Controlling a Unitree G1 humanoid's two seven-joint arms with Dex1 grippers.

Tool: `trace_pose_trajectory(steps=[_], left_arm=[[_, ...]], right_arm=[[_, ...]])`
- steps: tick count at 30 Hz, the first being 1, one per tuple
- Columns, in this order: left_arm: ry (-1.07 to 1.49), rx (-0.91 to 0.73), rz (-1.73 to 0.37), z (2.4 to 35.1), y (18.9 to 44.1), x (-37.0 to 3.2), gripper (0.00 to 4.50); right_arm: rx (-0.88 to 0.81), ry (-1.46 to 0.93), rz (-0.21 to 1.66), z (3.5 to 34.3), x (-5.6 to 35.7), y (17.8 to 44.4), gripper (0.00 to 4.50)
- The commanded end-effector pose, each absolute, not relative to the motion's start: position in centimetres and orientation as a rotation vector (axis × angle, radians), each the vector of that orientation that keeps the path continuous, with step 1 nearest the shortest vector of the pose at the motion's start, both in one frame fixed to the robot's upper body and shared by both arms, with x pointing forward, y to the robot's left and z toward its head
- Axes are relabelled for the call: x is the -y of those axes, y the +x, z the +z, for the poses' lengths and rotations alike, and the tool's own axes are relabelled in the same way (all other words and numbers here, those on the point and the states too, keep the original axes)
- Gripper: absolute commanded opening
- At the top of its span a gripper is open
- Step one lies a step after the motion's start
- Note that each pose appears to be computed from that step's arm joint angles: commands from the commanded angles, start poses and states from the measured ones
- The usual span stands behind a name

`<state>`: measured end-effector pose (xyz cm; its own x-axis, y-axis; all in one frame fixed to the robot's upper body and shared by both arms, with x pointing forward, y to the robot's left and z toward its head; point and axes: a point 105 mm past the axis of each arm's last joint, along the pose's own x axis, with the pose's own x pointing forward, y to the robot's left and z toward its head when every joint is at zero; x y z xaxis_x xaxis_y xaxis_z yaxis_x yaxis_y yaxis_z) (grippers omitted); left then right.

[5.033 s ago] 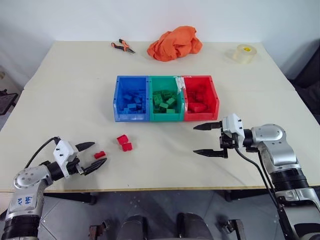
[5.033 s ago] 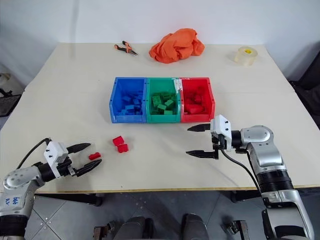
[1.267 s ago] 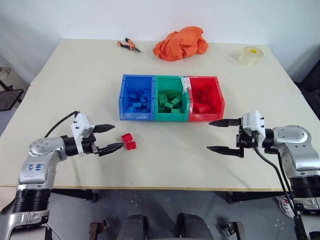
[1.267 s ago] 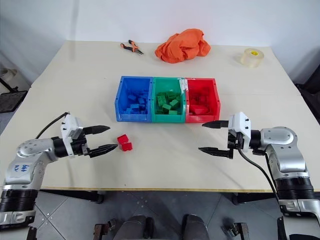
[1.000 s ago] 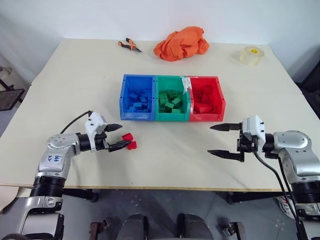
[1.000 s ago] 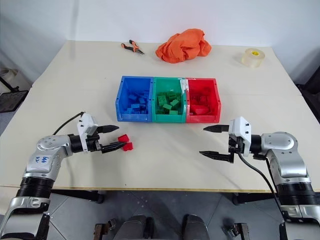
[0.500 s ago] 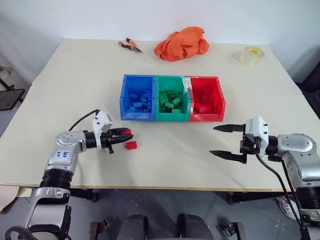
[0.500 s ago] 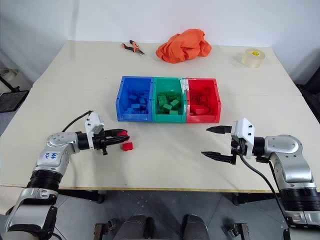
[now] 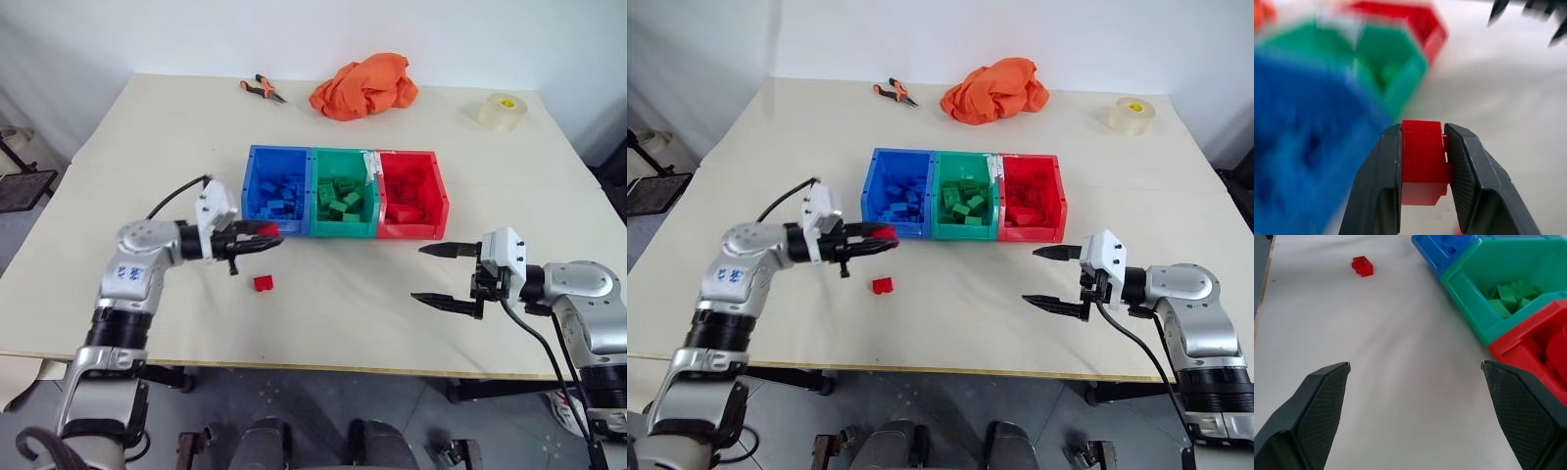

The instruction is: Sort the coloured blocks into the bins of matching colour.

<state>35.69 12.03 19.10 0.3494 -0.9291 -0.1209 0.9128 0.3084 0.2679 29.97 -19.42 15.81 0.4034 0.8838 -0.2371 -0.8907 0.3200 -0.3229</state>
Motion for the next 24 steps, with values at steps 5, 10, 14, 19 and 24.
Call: trace_pose_trajectory(steps=[5,10,14,19,24], left_arm=[[0.287,0.272,-1.262,23.8,39.6,-2.5,0.94],[0.256,0.286,-1.216,24.7,41.1,2.5,0.94],[0.198,0.272,-1.155,25.5,41.5,5.0,0.94],[0.174,0.256,-1.086,25.9,41.8,6.5,2.30],[0.184,0.294,-1.107,25.9,41.6,6.2,3.84]], right_arm=[[0.036,-0.453,1.108,16.7,19.9,29.6,4.50],[0.037,-0.444,1.066,16.4,20.2,28.6,4.50],[0.033,-0.434,1.031,16.1,20.4,27.7,4.50],[0.027,-0.424,0.976,15.9,20.9,26.4,4.50],[0.026,-0.421,0.970,16.0,20.8,26.4,4.50]])
